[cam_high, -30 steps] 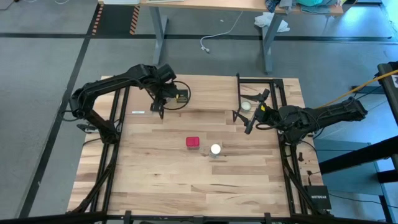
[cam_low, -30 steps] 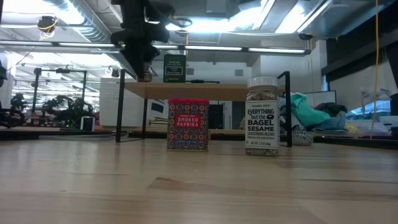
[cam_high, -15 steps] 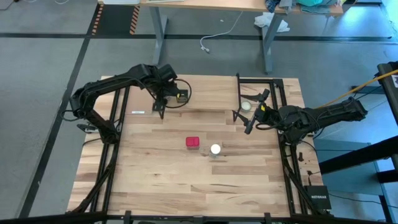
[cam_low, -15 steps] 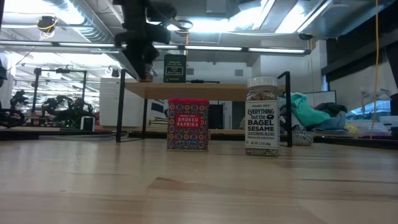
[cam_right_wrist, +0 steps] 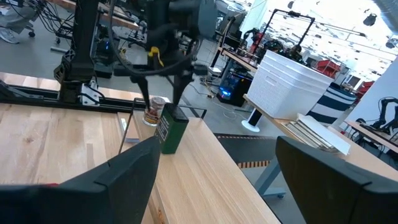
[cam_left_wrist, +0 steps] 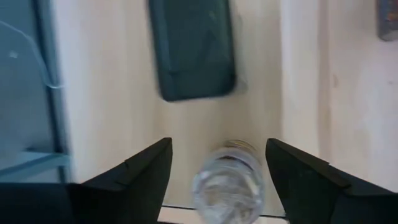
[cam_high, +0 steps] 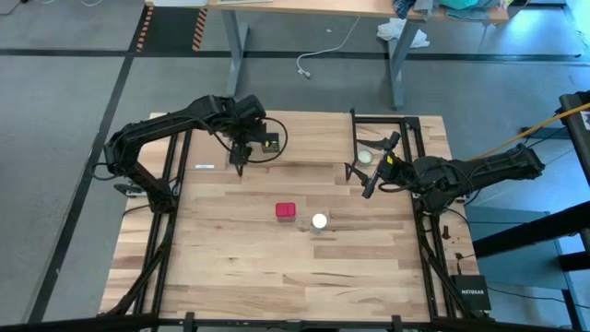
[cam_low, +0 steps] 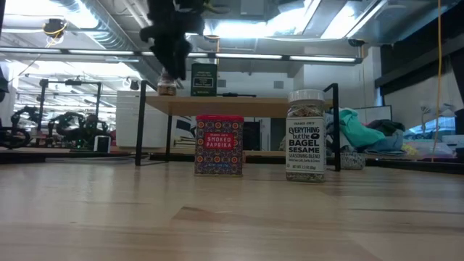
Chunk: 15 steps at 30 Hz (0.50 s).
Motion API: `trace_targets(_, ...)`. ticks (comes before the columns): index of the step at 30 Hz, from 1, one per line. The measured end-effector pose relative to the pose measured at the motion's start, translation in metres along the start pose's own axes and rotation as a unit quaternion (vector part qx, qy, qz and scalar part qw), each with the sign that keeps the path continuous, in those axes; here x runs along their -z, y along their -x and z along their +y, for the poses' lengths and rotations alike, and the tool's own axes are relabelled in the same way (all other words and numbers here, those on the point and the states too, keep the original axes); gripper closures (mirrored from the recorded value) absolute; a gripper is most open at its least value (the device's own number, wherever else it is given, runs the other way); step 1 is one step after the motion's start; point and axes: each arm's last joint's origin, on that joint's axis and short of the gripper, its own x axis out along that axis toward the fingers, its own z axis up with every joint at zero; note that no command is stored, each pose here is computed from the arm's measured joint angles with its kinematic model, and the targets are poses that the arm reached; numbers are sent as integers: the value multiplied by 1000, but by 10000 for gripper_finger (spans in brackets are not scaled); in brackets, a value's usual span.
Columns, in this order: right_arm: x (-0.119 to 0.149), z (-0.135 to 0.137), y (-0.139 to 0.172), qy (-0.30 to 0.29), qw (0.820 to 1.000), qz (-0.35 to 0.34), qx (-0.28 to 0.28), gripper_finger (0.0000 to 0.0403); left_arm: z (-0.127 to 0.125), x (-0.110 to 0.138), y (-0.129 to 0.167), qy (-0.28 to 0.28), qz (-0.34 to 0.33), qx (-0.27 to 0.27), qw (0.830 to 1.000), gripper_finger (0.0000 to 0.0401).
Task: Shelf spices
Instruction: Put the red seasoning can on the shelf
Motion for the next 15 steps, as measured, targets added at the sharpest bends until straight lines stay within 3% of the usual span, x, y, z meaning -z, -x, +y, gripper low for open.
trace_targets(10, 1, 0, 0, 2, 1000, 2, -1, 77, -1, -22, 43, -6, -64, -51, 997, 151)
trace_targets(15, 1, 0, 0, 2, 1000, 2, -1, 77, -23, -44, 61, -46, -152, -14, 987, 170)
